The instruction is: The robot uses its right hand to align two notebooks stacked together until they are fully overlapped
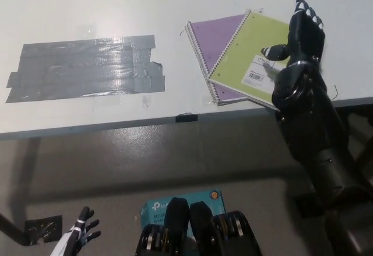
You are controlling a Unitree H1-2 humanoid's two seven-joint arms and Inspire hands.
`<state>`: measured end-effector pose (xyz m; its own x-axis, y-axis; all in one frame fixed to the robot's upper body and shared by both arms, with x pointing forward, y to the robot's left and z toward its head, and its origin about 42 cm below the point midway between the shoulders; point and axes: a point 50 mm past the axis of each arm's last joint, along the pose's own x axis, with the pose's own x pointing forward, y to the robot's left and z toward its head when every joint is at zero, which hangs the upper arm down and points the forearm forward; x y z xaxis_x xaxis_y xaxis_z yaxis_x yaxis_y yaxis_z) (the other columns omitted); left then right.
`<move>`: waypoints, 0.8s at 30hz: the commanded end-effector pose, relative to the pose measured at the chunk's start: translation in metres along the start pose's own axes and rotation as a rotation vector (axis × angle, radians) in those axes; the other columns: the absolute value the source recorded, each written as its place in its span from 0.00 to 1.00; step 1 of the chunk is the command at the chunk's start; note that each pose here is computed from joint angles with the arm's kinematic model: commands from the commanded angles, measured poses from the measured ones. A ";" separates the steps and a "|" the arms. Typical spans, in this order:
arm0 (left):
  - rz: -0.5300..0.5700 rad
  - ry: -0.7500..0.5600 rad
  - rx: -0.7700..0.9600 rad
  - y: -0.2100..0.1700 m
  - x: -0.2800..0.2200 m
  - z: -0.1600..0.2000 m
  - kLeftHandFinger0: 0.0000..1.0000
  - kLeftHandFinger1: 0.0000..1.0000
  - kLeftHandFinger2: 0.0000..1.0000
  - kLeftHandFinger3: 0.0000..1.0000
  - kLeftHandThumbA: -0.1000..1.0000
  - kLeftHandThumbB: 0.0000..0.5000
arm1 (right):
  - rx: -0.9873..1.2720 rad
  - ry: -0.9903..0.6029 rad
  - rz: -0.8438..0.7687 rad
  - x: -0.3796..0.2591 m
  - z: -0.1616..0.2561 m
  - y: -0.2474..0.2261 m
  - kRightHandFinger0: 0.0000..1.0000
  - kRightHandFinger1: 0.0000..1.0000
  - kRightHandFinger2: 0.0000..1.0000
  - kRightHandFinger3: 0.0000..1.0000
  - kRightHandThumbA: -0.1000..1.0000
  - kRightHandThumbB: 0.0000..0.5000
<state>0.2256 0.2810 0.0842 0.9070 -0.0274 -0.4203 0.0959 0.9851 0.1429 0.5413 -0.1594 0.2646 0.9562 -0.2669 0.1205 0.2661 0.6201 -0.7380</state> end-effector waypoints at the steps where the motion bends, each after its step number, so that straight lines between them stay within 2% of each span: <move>1: -0.003 -0.017 0.034 0.001 -0.004 0.007 0.83 0.91 1.00 1.00 1.00 1.00 | 0.030 -0.065 -0.058 0.002 0.015 -0.005 1.00 1.00 1.00 1.00 1.00 0.22; 4: -0.009 -0.020 0.035 0.000 -0.003 0.009 0.83 0.90 1.00 1.00 1.00 1.00 | 0.012 -0.055 -0.026 -0.002 0.012 0.003 1.00 1.00 1.00 1.00 1.00 0.20; 5: -0.010 -0.022 0.040 -0.001 -0.003 0.009 0.83 0.91 1.00 1.00 1.00 1.00 | -0.021 -0.060 -0.027 -0.006 0.013 0.011 1.00 1.00 1.00 1.00 1.00 0.25; 6: -0.016 -0.025 0.035 -0.001 -0.003 0.010 0.85 0.93 1.00 1.00 1.00 1.00 | -0.015 -0.061 -0.023 -0.008 0.013 0.014 1.00 1.00 1.00 1.00 1.00 0.27; 12: -0.017 -0.031 0.029 -0.003 -0.002 0.012 0.81 0.91 0.99 1.00 1.00 1.00 | -0.044 -0.077 0.032 -0.018 0.013 0.033 1.00 1.00 1.00 1.00 1.00 0.26; 15: -0.020 -0.033 0.026 -0.003 -0.001 0.013 0.82 0.92 1.00 1.00 1.00 1.00 | -0.046 -0.053 0.064 -0.022 0.006 0.040 1.00 1.00 1.00 1.00 1.00 0.29; 18: -0.024 -0.036 0.017 -0.002 -0.002 0.013 0.83 0.93 1.00 1.00 1.00 1.00 | -0.049 -0.025 0.075 -0.027 -0.004 0.047 1.00 1.00 1.00 1.00 1.00 0.27; 24: -0.016 -0.043 0.029 -0.003 0.000 0.016 0.78 0.89 0.98 1.00 1.00 1.00 | -0.072 0.029 0.142 -0.029 -0.019 0.049 1.00 1.00 1.00 1.00 1.00 0.38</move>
<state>0.2279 0.2769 0.0878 0.9124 -0.0382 -0.4075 0.1078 0.9829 0.1493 0.5205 -0.1357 0.2018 0.9767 -0.2145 0.0077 0.1344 0.5832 -0.8011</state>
